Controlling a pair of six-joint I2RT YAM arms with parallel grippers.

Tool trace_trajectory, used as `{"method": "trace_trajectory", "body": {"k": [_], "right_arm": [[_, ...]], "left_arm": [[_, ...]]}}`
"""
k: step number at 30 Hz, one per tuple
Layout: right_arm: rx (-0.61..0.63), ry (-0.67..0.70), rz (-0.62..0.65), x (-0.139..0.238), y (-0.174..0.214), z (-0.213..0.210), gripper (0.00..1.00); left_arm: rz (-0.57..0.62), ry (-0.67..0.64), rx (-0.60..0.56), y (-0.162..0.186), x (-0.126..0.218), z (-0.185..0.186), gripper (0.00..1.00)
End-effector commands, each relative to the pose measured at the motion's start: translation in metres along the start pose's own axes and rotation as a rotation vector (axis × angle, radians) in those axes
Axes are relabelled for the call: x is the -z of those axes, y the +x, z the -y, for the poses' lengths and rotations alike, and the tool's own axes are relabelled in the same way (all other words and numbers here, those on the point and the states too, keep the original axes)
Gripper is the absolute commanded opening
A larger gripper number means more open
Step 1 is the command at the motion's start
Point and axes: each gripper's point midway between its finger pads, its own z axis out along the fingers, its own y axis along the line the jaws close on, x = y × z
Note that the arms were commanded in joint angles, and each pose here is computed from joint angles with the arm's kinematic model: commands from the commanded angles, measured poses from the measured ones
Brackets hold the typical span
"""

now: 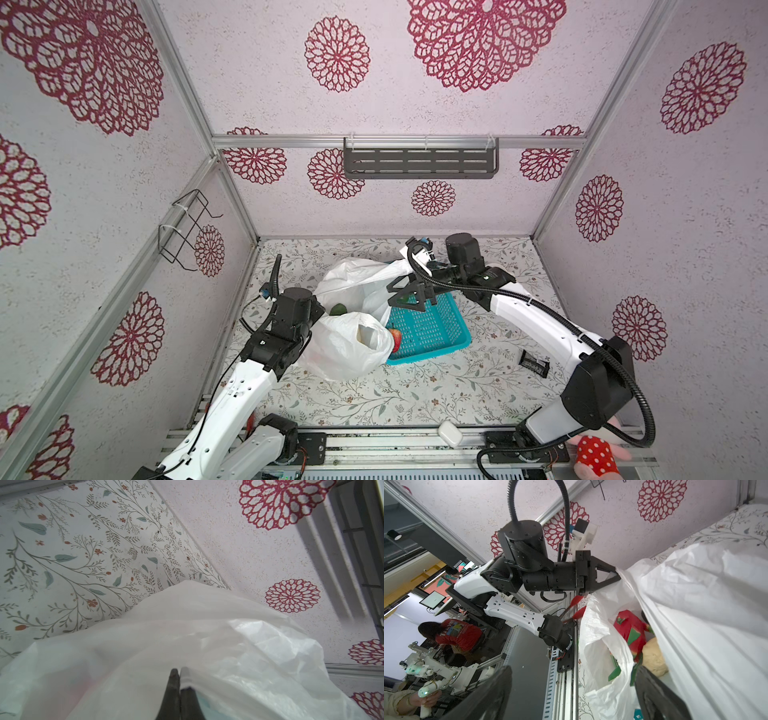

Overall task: Place the fruits into the plastic bag
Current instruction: 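Open the right gripper inside the bag to release the green fruit, then move the right gripper back over the basket toward the lime green fruit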

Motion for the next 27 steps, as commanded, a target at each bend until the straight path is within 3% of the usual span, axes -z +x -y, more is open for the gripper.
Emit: {"method": "trace_trajectory", "body": {"k": [1,8,16,21,27], "right_arm": [[0.072,-0.132,0.094,0.012,-0.031,-0.033,0.95],[-0.014,-0.108,0.098,0.006,-0.030,-0.009,0.95],[-0.147,-0.044,-0.021,-0.029,0.015,0.024,0.94],[-0.138,0.111,-0.254,-0.046,0.071,0.035,0.94],[-0.104,0.175,-0.253,-0.032,0.077,0.027,0.93]], "left_arm": [[0.052,-0.030,0.024,-0.013,0.004,-0.005,0.00],[0.056,-0.029,0.026,-0.013,0.006,-0.007,0.00],[0.055,-0.030,0.025,-0.012,0.005,-0.007,0.00],[0.056,-0.026,0.018,-0.013,0.002,-0.004,0.00],[0.045,-0.036,0.008,-0.011,-0.005,-0.002,0.00]]}}
